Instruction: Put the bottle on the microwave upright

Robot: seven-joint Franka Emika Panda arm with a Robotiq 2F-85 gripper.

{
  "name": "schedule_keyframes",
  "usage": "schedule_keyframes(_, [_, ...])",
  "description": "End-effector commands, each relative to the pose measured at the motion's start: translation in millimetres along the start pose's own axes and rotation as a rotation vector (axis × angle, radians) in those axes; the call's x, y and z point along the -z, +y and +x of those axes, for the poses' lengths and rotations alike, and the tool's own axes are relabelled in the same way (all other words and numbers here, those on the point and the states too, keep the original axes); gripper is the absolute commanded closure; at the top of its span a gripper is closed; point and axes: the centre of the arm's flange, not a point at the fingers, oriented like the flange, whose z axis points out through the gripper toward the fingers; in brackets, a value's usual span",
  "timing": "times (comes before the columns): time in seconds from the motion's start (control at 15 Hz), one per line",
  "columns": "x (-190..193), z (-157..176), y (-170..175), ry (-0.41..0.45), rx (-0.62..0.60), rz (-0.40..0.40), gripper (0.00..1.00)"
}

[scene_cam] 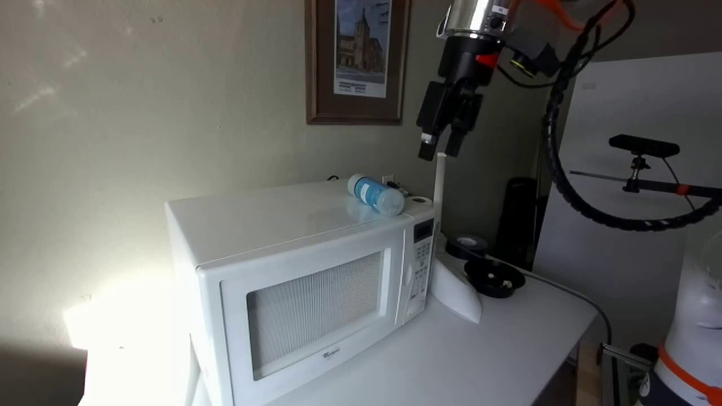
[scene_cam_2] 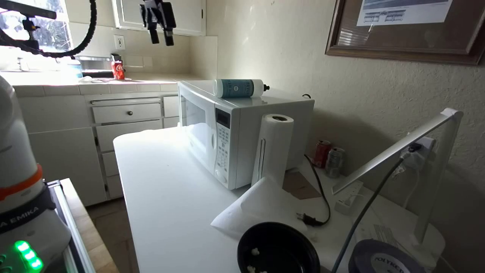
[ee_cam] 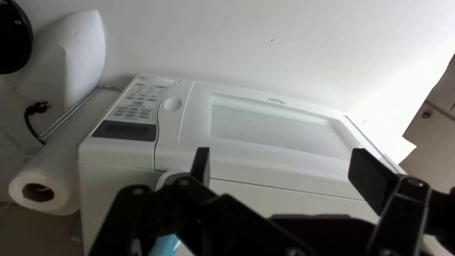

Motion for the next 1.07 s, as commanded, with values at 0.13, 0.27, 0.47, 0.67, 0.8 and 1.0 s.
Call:
schedule_keyframes(0.13, [1.3, 74.7, 40.5, 0.097, -0.072, -0.08, 0.0])
schedule_keyframes(0.27, [-5.6, 95.4, 54.9, 0.116, -0.098, -0.105, 0.0])
schedule_keyframes(0.47, [-22.3, 119.8, 71.7, 0.108, -0.13, -0.12, 0.0])
schedule_keyframes(0.67, [-23.6, 109.7, 74.4, 0.107, -0.114, -0.1, 0.0])
schedule_keyframes(0.8, [-27.7, 116.2, 74.5, 0.103, -0.115, -0.097, 0.0])
schedule_keyframes(1.0, [-25.4, 117.9, 74.2, 0.108, -0.116, -0.096, 0.0])
